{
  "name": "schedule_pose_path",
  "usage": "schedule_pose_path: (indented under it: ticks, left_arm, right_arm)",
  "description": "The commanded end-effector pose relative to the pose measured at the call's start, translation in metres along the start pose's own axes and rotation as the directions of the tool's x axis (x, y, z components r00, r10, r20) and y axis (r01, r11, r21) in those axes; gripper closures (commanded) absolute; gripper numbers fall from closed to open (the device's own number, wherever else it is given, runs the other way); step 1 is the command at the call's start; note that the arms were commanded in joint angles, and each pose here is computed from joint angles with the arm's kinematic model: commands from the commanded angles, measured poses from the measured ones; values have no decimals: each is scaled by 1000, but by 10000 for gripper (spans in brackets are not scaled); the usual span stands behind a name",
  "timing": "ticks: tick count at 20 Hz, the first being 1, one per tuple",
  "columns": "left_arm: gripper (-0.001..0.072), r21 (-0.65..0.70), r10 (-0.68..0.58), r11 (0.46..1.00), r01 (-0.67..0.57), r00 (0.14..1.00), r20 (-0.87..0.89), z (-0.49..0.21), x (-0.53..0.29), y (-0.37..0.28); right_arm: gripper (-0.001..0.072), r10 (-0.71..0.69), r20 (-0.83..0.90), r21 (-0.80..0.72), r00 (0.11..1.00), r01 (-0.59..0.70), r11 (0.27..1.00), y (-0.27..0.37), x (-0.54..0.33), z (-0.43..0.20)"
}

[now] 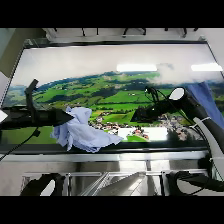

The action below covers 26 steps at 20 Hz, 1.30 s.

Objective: Fold the shirts.

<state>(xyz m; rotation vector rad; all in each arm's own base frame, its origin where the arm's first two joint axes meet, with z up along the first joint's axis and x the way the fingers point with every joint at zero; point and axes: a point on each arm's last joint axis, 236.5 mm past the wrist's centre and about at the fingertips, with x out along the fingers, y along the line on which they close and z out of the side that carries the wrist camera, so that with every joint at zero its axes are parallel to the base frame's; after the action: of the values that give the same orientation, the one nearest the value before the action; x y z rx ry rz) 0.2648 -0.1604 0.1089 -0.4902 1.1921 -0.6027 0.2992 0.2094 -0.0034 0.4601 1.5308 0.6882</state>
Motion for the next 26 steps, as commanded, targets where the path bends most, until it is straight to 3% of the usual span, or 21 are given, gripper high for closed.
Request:
schedule_pose_path:
  ticks: [1, 5, 10, 11, 12, 13, 16, 20, 26]
  left_arm:
    - [691, 77, 13, 997, -6, 995, -99, -3, 47, -11]
    - [690, 171, 122, 980, -104, 988, -100, 49, 89, 2]
    - [689, 169, 132, 981, -100, 972, -195, 82, 141, 13]
    - [533, 167, 134, 981, -98, 965, -224, 82, 145, 15]
    - [116, 158, 134, 983, -96, 958, -253, 82, 146, 18]
    - [5, 142, 134, 985, -97, 951, -279, 82, 142, 20]
    - [5, 128, 145, 986, -108, 931, -336, 86, 105, 31]
    - [6, 109, 343, 939, -325, 871, -351, 59, 32, 96]
    - [7, -28, 267, 954, -297, 893, -362, -55, 55, 112]
  right_arm:
    - [185, 23, -23, -8, 999, -23, 1000, 4, 2, -6]
    - [185, 22, -47, -9, 999, -22, 1000, 3, 2, -12]
    - [186, -85, -58, -8, 995, 85, 996, -19, -3, -17]
    - [186, -114, -59, -7, 992, 113, 994, -24, -6, -18]
    - [186, -125, -62, -13, 990, 125, 992, -25, -8, -20]
    - [186, -121, -69, -14, 990, 120, 993, -24, -8, -22]
    - [185, -115, -93, -14, 989, 114, 993, -22, -9, -28]
    - [185, -47, -72, -3, 996, 47, 999, -5, -6, -23]
    - [185, -5, 1, -91, 1000, 5, 996, 31, 18, -9]
